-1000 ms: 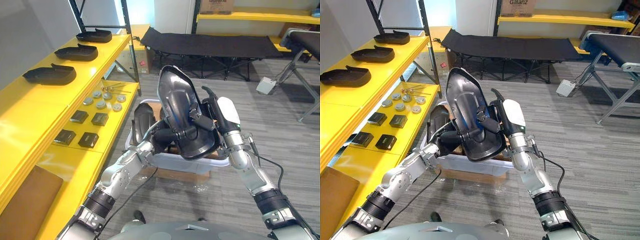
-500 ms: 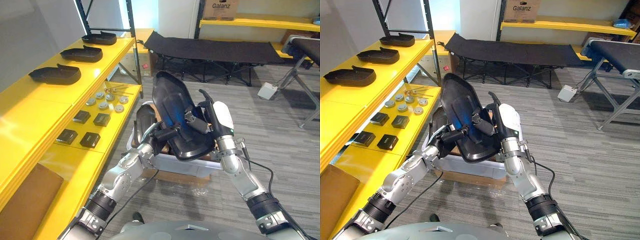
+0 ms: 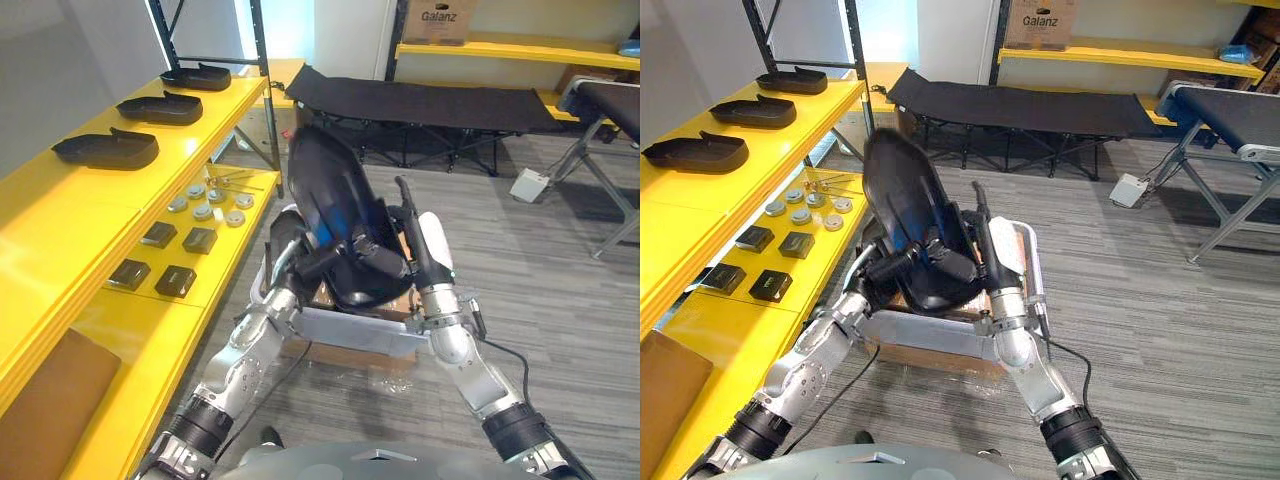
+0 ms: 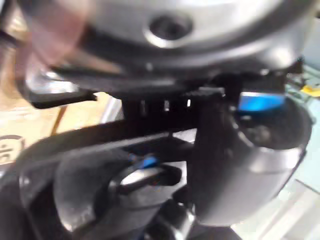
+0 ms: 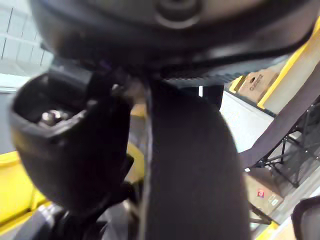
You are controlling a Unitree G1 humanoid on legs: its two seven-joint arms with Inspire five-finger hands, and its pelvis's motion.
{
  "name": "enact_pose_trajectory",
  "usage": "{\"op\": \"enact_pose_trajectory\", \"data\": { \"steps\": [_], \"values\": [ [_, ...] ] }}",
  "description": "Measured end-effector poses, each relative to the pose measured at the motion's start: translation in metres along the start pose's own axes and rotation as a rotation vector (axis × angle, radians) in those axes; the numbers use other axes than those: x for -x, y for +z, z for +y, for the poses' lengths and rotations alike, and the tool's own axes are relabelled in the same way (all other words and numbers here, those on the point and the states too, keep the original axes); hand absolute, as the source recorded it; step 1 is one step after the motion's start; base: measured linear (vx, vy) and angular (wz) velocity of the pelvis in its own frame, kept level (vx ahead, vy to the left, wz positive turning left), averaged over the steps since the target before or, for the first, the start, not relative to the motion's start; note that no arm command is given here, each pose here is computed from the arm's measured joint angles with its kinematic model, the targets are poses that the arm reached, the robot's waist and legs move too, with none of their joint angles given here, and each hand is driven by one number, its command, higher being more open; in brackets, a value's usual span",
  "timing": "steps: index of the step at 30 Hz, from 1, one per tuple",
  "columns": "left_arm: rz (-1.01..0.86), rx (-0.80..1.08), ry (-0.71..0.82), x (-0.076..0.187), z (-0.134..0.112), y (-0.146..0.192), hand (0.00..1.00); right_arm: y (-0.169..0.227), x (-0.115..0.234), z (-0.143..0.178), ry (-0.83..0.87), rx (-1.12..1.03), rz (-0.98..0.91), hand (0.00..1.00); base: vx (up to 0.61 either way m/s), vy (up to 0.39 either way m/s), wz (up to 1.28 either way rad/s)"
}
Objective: Walk over and take three plastic housings, then place them on the shelf
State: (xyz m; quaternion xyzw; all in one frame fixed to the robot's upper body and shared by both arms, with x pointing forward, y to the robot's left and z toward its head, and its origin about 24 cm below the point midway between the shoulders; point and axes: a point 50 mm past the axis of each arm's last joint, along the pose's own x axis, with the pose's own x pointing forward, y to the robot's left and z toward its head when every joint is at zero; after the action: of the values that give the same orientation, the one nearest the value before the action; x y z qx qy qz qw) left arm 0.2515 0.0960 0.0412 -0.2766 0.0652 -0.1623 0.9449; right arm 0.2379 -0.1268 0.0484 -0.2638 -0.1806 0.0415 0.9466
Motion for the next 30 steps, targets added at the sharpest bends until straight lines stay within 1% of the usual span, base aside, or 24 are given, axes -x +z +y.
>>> {"op": "enact_pose_trajectory", "data": {
  "steps": [2,3,6,11,12,14,16,18,20,22,24,27,30],
  "values": [
    [-0.037,-0.003,-0.009,0.0,-0.004,0.008,0.0,0.006,0.001,0.004,-0.017,-0.067,-0.003,1.0,0.0,0.0,0.0],
    [-0.066,-0.034,-0.013,0.001,-0.006,0.012,0.0,0.009,0.002,0.004,-0.021,-0.088,-0.006,1.0,0.0,0.0,0.0],
    [-0.128,-0.071,-0.019,0.008,-0.01,0.02,0.0,0.012,0.005,0.004,-0.021,-0.113,-0.007,1.0,0.0,0.0,0.0],
    [-0.278,-0.259,0.034,0.017,-0.018,0.032,0.0,0.007,0.016,0.006,-0.018,-0.126,0.059,1.0,0.0,0.0,0.0],
    [-0.318,-0.313,0.057,0.018,-0.019,0.036,0.0,0.005,0.018,0.006,-0.02,-0.124,0.079,1.0,0.0,0.0,0.0],
    [-0.405,-0.447,0.134,0.022,-0.018,0.045,0.0,0.003,0.023,0.003,-0.056,-0.193,0.122,1.0,0.0,0.0,-0.04],
    [-0.454,-0.494,0.198,0.03,-0.014,0.051,0.0,0.003,0.024,-0.001,-0.1,-0.247,0.139,1.0,0.0,0.0,-0.1],
    [-0.508,-0.562,0.286,0.039,-0.008,0.057,0.0,0.004,0.026,-0.01,-0.155,-0.315,0.155,1.0,0.01,0.006,-0.13],
    [-0.543,-0.62,0.402,0.048,0.006,0.063,0.0,-0.002,0.032,-0.023,-0.208,-0.392,0.181,1.0,0.03,0.013,-0.08],
    [-0.553,-0.622,0.473,0.054,0.014,0.064,0.0,-0.009,0.041,-0.029,-0.236,-0.451,0.22,1.0,0.03,0.009,-0.06],
    [-0.556,-0.614,0.564,0.067,0.026,0.063,0.0,-0.021,0.061,-0.033,-0.309,-0.601,0.311,1.0,0.03,0.01,-0.14],
    [-0.526,-0.59,0.628,0.081,0.037,0.057,0.0,-0.034,0.087,-0.037,-0.402,-0.631,0.423,1.0,0.04,0.01,-0.13],
    [-0.479,-0.478,0.641,0.091,0.043,0.046,0.0,-0.054,0.11,-0.042,-0.52,-0.585,0.552,1.0,0.03,0.009,-0.14]
  ]
}}
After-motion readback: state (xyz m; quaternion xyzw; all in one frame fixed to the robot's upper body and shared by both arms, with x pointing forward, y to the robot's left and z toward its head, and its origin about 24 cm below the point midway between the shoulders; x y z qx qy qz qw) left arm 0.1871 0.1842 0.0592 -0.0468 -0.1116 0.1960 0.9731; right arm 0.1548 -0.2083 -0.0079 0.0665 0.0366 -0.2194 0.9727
